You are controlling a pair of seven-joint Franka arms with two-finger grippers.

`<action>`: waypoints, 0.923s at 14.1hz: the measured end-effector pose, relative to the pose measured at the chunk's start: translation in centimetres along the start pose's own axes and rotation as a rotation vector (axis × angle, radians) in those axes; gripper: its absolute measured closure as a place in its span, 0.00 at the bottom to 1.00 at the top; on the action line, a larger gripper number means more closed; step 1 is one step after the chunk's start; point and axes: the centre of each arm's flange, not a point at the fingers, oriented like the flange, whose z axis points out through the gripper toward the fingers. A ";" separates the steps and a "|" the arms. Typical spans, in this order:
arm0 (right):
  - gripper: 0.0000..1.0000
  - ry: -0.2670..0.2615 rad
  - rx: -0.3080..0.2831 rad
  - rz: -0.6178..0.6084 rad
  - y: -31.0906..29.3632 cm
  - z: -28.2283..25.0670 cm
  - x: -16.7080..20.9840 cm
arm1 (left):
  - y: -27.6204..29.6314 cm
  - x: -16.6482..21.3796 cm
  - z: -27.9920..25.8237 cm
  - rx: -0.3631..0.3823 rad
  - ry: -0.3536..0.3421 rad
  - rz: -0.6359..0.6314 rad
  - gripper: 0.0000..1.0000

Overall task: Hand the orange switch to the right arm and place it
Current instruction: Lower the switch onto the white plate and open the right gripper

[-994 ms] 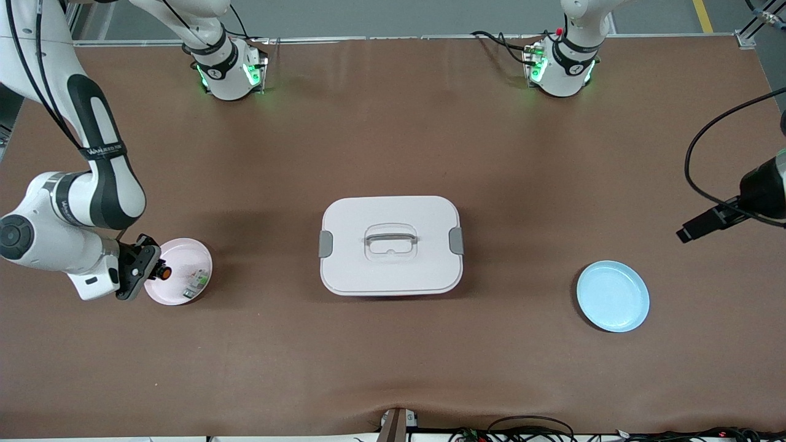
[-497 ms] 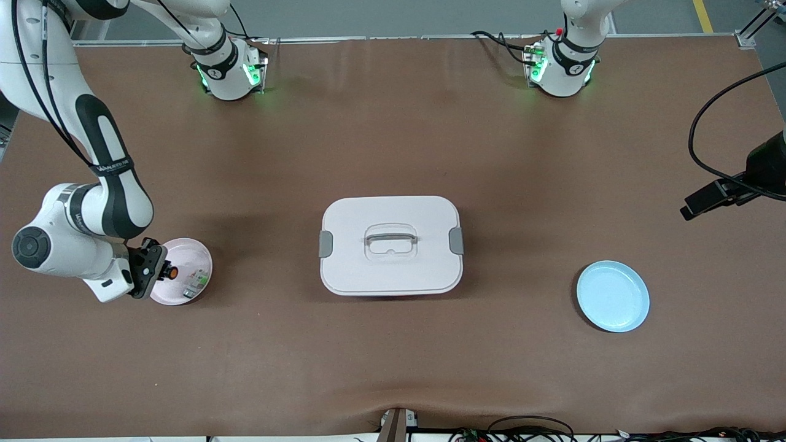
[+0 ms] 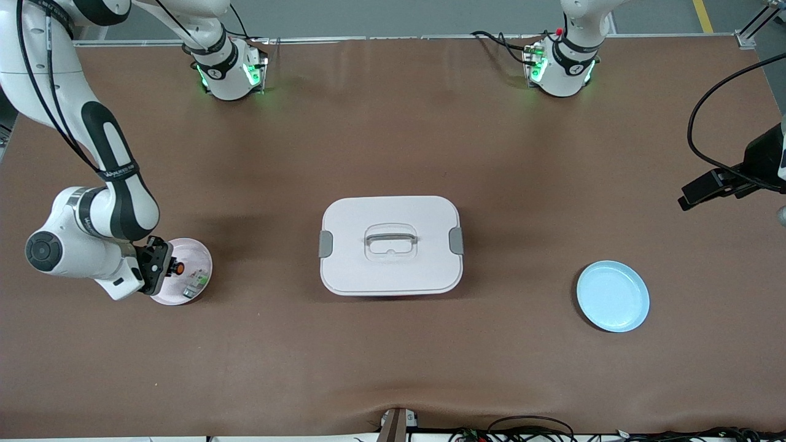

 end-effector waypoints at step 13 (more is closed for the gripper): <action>0.56 -0.004 0.017 -0.001 -0.1 2.3 -0.3 | -1.0 -5.3 -1.5 0.066 -0.008 0.087 0.00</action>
